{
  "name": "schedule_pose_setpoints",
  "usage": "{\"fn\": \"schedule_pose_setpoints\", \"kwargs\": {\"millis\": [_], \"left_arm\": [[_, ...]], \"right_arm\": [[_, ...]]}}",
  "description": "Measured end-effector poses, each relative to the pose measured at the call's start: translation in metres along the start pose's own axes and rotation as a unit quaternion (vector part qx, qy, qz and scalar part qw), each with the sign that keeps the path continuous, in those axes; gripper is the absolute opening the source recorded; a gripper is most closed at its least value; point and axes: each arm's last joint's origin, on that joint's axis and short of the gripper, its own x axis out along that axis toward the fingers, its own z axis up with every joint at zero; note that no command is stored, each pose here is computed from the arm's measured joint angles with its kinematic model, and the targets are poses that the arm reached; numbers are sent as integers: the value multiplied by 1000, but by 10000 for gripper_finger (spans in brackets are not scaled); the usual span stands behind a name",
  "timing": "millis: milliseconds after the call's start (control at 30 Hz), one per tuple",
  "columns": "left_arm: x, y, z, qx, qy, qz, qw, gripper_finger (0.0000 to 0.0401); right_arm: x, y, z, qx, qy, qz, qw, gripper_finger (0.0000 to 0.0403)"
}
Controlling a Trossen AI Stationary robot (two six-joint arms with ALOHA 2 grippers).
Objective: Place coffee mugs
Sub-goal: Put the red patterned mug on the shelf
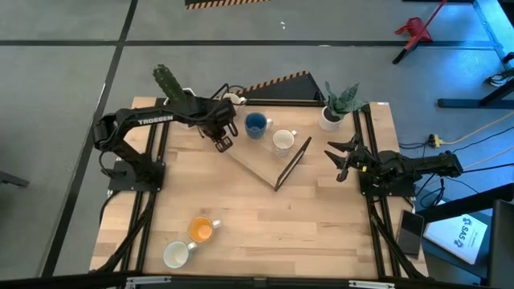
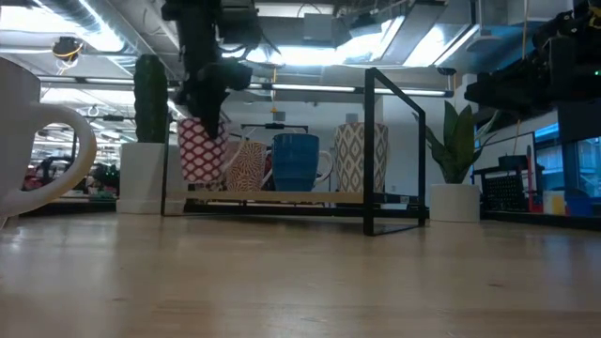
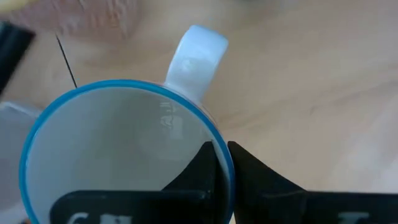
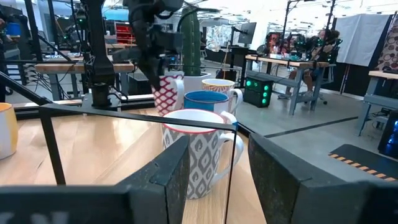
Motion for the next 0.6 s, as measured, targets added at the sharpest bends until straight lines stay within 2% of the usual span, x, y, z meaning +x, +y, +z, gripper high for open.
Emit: {"fn": "schedule_pose_setpoints", "kwargs": {"millis": [267, 600], "left_arm": [[1, 8, 6, 15, -26, 3, 1000, 16], [16, 12, -2, 13, -11, 7, 1000, 16]], "right_arm": [[0, 0, 0, 0, 0, 0, 1000, 150], [0, 0, 0, 0, 0, 0, 1000, 150]]}}
